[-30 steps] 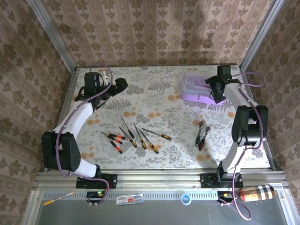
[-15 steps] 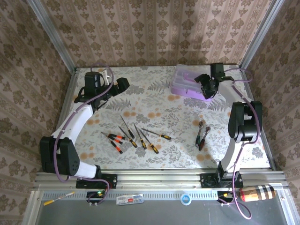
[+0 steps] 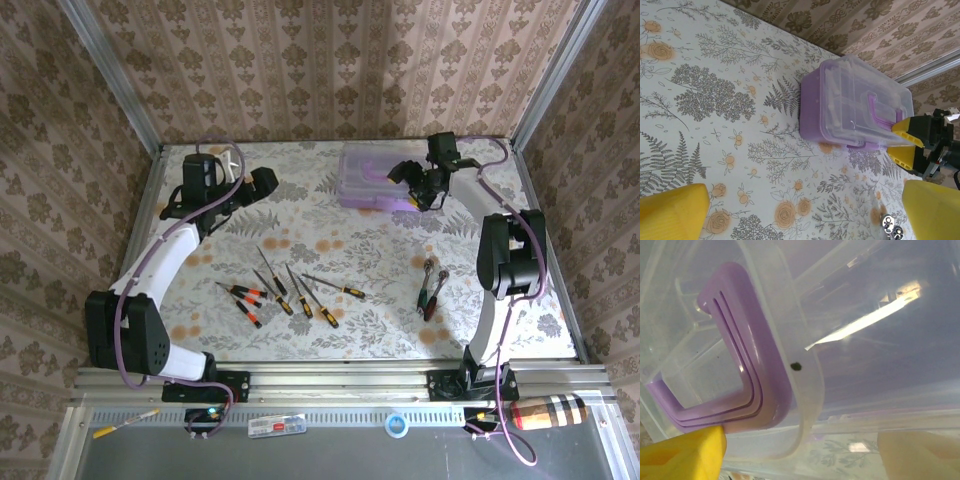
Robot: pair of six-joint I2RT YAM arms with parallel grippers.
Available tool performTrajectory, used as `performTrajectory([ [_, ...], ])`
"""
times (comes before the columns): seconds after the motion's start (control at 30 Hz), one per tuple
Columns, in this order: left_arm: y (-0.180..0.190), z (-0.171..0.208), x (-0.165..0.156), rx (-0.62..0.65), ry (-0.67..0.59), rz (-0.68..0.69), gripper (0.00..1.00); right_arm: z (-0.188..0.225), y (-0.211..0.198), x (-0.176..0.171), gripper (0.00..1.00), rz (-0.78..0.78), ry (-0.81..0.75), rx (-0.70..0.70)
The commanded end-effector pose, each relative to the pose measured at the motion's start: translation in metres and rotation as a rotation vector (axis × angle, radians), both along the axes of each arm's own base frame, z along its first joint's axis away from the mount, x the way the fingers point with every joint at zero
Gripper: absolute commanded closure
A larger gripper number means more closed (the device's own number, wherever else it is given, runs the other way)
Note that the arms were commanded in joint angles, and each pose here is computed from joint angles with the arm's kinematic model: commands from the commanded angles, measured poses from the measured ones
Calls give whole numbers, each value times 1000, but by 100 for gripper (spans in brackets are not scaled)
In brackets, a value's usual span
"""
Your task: Pack the tool kit
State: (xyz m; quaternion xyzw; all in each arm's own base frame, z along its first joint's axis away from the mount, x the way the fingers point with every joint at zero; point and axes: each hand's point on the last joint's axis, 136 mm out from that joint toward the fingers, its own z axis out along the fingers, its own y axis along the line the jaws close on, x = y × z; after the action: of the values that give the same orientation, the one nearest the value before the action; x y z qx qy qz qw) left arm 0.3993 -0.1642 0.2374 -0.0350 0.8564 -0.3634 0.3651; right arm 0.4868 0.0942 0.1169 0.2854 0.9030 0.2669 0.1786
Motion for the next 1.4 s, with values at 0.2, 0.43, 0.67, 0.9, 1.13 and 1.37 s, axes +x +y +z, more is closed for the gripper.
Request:
performTrajectory([
  [0.2,-19,13,0,63,-43,-55,0,-31,-39,-44,16,142,174,-197],
  [0.43,-56,19,5,155,-56,-117,0,-12,-60,-33,12,219,119,-329],
  [0.67,-143,15,54,259,-123,-268,0,-6,-64,-25,12,160,89,-343],
  [0.9,-199,-26,79,315,-94,-448,0,6,-45,-31,11,115,3,-204],
  [1.13,-229,-48,92,343,-95,-501,0,0,-38,-33,11,95,-3,-149],
  [1.37,-241,-73,83,309,-51,-548,0,-3,-31,-20,12,90,-4,-111],
])
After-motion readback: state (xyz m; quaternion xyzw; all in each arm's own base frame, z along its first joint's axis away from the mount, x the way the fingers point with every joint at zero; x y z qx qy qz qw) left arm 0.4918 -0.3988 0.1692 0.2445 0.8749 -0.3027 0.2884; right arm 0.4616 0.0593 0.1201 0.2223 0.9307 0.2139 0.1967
